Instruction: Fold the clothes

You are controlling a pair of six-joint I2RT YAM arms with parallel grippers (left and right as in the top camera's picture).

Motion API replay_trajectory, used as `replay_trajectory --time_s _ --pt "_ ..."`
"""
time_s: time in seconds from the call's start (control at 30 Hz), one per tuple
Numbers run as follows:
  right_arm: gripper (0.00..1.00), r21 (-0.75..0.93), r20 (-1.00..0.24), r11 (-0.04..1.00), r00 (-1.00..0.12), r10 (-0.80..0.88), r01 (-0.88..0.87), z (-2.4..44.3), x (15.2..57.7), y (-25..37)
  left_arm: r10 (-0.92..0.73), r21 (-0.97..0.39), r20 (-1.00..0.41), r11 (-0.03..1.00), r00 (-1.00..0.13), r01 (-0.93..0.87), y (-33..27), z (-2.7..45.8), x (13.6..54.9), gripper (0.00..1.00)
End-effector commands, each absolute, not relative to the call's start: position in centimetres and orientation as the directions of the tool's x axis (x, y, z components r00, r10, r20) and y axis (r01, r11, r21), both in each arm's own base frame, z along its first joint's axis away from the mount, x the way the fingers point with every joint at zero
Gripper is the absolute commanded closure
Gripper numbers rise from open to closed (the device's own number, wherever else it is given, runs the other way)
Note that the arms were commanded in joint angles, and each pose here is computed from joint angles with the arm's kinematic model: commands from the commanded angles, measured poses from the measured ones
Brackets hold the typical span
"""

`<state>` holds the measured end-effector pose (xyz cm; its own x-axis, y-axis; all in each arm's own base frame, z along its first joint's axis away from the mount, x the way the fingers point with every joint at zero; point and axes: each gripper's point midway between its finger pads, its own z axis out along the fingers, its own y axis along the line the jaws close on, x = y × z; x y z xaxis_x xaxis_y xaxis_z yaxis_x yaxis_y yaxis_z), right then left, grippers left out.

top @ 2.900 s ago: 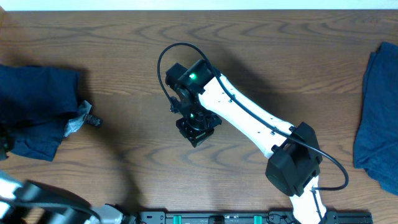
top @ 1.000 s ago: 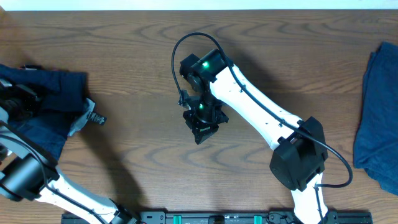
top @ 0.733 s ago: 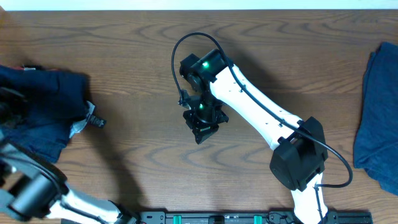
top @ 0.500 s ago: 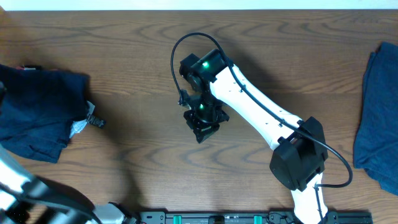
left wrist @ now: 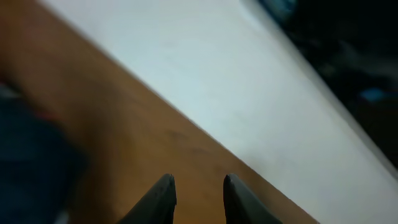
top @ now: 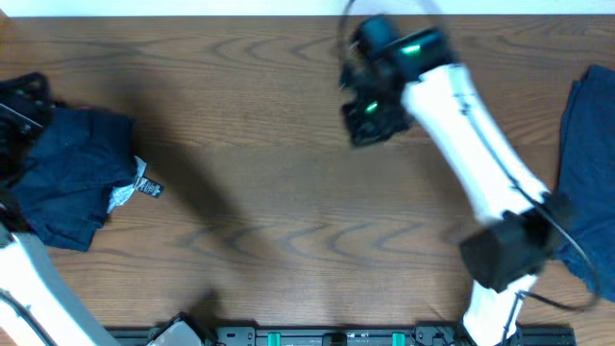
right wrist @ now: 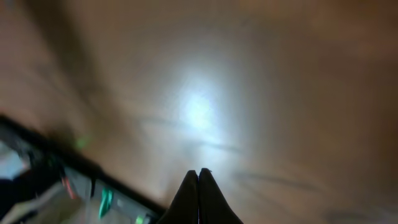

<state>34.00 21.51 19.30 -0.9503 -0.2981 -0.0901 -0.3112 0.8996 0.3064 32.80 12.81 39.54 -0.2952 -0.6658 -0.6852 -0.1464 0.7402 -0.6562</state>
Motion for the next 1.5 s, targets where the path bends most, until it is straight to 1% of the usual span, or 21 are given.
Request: replay_trajectory --time_s 0.0,0.07,0.1,0.2,0.23,0.3,0.33,0.43,0.5,0.53,0.63,0.67,0.73,0.83,0.97,1.0,1.07,1.23,1.33,1.37,1.47 --pt "0.99 0.279 -0.289 0.901 -0.924 -0.25 -0.331 25.2 35.6 18.1 -0.604 -0.673 -0.702 0.736 -0.377 0.074 6.6 42.2 30.8 0.71" --pt "0.98 0.254 -0.36 0.909 -0.904 -0.229 -0.331 26.9 36.4 16.2 -0.563 -0.655 -0.723 0.744 -0.401 0.135 4.2 42.9 29.3 0.71" --pt "0.95 0.238 -0.389 0.911 -0.893 -0.228 -0.336 27.5 36.7 15.4 -0.549 -0.646 -0.731 0.749 -0.406 0.149 3.4 43.0 28.6 0.71" --pt "0.79 0.17 -0.476 0.931 -0.854 -0.21 -0.323 29.7 37.6 12.5 -0.499 -0.606 -0.765 0.772 -0.407 0.192 1.0 43.6 26.4 0.71" --pt "0.69 0.13 -0.513 0.942 -0.834 -0.205 -0.311 30.6 37.9 11.1 -0.474 -0.582 -0.785 0.785 -0.4 0.211 -0.1 43.9 25.1 0.71" --pt "0.66 0.083 -0.547 0.95 -0.811 -0.209 -0.3 31.5 38.3 9.8 -0.458 -0.566 -0.797 0.794 -0.394 0.223 -1.0 44.1 23.9 0.71" --pt "0.6 0.054 -0.567 0.955 -0.796 -0.211 -0.292 32.1 38.5 9.0 -0.452 -0.559 -0.802 0.797 -0.389 0.227 -1.5 44.2 23.2 0.71" --pt "0.38 0.0 -0.605 0.97 -0.773 -0.192 -0.241 33.4 38.9 7.1 -0.433 -0.539 -0.818 0.806 -0.378 0.242 -3.1 44.3 20.9 0.71" --pt "0.11 -0.028 -0.621 0.977 -0.763 -0.182 -0.211 33.9 39.0 6.1 -0.404 -0.518 -0.833 0.809 -0.377 0.277 -4.5 44.3 19.3 0.73" --pt "0.01 -0.039 -0.625 0.979 -0.76 -0.179 -0.198 34.1 39.1 5.7 -0.388 -0.508 -0.84 0.809 -0.378 0.297 -5.1 44.3 18.6 0.73" --pt "0.01 -0.08 -0.631 0.984 -0.756 -0.174 -0.16 34.3 39.4 4.6 -0.365 -0.501 -0.843 0.8 -0.395 0.33 -6.8 43.7 16.8 0.73" --pt "0.01 -0.09 -0.629 0.984 -0.757 -0.174 -0.152 34.3 39.4 4.4 -0.356 -0.498 -0.843 0.799 -0.402 0.337 -7.2 43.5 16.3 0.78" --pt "0.01 -0.109 -0.628 0.985 -0.758 -0.174 -0.136 34.3 39.5 4.0 -0.323 -0.48 -0.85 0.8 -0.416 0.36 -8.1 42.8 15.3 0.8" --pt "0.01 -0.122 -0.627 0.985 -0.76 -0.174 -0.125 34.3 39.5 3.7 -0.293 -0.477 -0.845 0.792 -0.448 0.382 -9.1 41.8 14.1 0.79" --pt "0.01 -0.121 -0.619 0.984 -0.766 -0.175 -0.127 34.2 39.3 3.7 -0.291 -0.508 -0.818 0.77 -0.496 0.386 -9.9 40.9 13.2 0.53" --pt "0.01 -0.121 -0.618 0.984 -0.767 -0.176 -0.128 34.1 39.2 3.7 -0.29 -0.511 -0.816 0.767 -0.501 0.388 -10.0 40.9 13.1 0.44" --pt "0.01 -0.121 -0.617 0.984 -0.767 -0.175 -0.127 34.1 39.2 3.7 -0.275 -0.5 -0.822 0.767 -0.499 0.401 -10.1 40.9 13.0 0.32" --pt "0.01 -0.121 -0.617 0.984 -0.767 -0.175 -0.127 34.1 39.2 3.7 -0.273 -0.502 -0.82 0.765 -0.504 0.403 -10.2 40.8 12.9 0.2" --pt "0.01 -0.121 -0.617 0.984 -0.767 -0.175 -0.127 34.1 39.2 3.7 -0.274 -0.504 -0.819 0.765 -0.504 0.402 -10.2 40.8 12.9 0.03" --pt "0.01 -0.121 -0.617 0.984 -0.767 -0.175 -0.127 34.1 39.2 3.7 -0.274 -0.504 -0.818 0.765 -0.505 0.402 -10.2 40.7 12.9 0.01" --pt "0.01 -0.121 -0.617 0.984 -0.767 -0.175 -0.127 34.1 39.2 3.7 -0.274 -0.509 -0.815 0.761 -0.511 0.403 -10.3 40.7 12.8 0.02"
